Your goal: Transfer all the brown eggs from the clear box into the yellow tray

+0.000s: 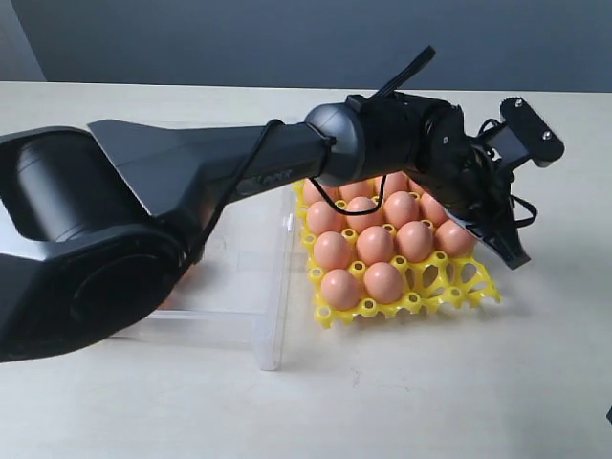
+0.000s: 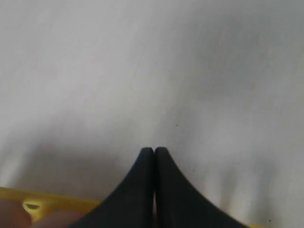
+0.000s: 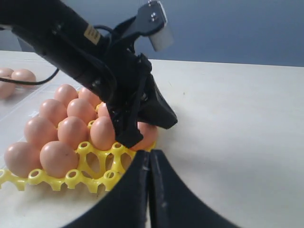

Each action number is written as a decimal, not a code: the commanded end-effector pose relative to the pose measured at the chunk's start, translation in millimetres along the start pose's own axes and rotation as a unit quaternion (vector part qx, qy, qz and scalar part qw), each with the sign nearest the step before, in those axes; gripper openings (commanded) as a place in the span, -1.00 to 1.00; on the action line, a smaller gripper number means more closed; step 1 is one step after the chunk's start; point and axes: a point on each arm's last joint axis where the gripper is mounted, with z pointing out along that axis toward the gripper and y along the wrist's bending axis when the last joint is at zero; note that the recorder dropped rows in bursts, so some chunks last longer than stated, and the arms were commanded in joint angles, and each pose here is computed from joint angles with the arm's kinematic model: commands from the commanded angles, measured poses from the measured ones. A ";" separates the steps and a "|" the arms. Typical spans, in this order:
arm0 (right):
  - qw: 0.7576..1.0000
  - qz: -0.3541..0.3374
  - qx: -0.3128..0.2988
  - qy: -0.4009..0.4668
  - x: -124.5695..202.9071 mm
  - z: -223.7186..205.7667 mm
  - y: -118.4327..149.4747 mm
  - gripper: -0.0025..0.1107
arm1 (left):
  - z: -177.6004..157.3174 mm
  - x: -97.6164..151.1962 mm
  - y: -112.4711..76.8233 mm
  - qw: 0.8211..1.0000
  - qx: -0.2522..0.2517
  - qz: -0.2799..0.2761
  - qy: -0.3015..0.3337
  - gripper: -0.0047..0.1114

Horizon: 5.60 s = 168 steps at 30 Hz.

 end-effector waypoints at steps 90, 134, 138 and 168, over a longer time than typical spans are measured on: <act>1.000 -0.001 -0.001 -0.008 -2.2 -0.4 0.1 -0.93 | -161.4 165.2 168.6 0.942 -0.101 -0.295 0.127 -0.91; 1.000 -0.001 -0.001 -0.008 -2.2 -0.4 0.1 -0.93 | -46.0 95.5 -6.3 0.977 0.141 0.014 -0.157 0.15; 1.000 -0.001 -0.001 -0.008 -2.2 -0.4 0.1 -0.93 | -49.2 93.5 -3.9 0.978 0.136 0.013 -0.160 0.32; 1.000 -0.001 -0.001 -0.008 -2.2 -0.4 0.1 -0.93 | -104.7 69.3 8.7 0.992 0.043 -0.100 -0.058 -0.91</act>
